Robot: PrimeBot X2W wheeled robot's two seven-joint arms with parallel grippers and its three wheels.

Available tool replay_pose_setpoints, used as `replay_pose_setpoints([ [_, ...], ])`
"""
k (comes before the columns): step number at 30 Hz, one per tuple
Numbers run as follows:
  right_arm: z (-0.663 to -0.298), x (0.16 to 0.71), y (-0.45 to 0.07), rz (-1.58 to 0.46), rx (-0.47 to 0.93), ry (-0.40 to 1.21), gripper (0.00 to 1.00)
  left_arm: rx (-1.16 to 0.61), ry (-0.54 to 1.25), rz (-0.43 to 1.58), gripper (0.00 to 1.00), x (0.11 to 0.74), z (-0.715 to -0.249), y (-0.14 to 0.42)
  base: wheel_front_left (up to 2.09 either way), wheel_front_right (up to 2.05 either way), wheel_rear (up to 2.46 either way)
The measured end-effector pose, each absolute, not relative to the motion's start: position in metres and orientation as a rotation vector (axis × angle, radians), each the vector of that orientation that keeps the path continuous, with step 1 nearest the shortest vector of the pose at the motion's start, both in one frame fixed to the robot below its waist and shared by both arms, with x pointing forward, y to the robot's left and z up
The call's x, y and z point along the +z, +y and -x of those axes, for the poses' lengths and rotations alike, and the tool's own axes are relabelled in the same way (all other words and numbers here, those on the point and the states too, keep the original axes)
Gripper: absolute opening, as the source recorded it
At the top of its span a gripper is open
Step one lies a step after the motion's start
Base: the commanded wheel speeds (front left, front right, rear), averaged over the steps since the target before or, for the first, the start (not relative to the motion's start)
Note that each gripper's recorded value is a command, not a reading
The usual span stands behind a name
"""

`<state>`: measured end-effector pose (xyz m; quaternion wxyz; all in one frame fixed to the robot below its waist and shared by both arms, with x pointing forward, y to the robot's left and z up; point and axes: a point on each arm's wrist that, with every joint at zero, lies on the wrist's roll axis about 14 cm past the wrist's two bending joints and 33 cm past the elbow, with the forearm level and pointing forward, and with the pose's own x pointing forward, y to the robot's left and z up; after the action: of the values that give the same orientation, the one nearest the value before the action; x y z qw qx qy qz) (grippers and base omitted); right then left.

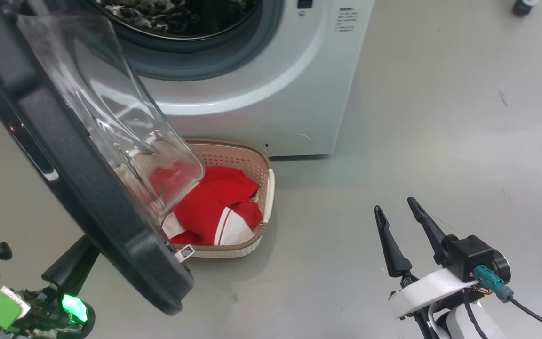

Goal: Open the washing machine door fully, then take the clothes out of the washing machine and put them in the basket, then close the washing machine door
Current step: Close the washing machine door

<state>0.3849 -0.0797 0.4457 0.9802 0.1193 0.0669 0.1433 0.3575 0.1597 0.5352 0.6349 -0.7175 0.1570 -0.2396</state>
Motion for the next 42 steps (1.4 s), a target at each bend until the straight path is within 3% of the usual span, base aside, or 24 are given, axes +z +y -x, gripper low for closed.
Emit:
replay_pose_setpoints([
  [10, -0.380, 0.444, -0.111, -0.238, 0.190, 0.134, 1.00, -0.587, 0.441, 1.688, 0.00, 0.521, -0.382, 0.119, 0.00, 0.00, 0.00],
  [26, -0.383, 0.443, -0.141, -0.250, 0.097, 0.127, 1.00, -0.542, 0.406, 1.747, 0.00, 0.513, -0.450, 0.086, 0.00, 0.00, 0.00],
  [42, -0.389, 0.444, -0.155, -0.253, 0.055, 0.117, 1.00, -0.480, 0.330, 1.666, 0.00, 0.520, -0.513, 0.059, 0.00, 0.00, 0.00],
])
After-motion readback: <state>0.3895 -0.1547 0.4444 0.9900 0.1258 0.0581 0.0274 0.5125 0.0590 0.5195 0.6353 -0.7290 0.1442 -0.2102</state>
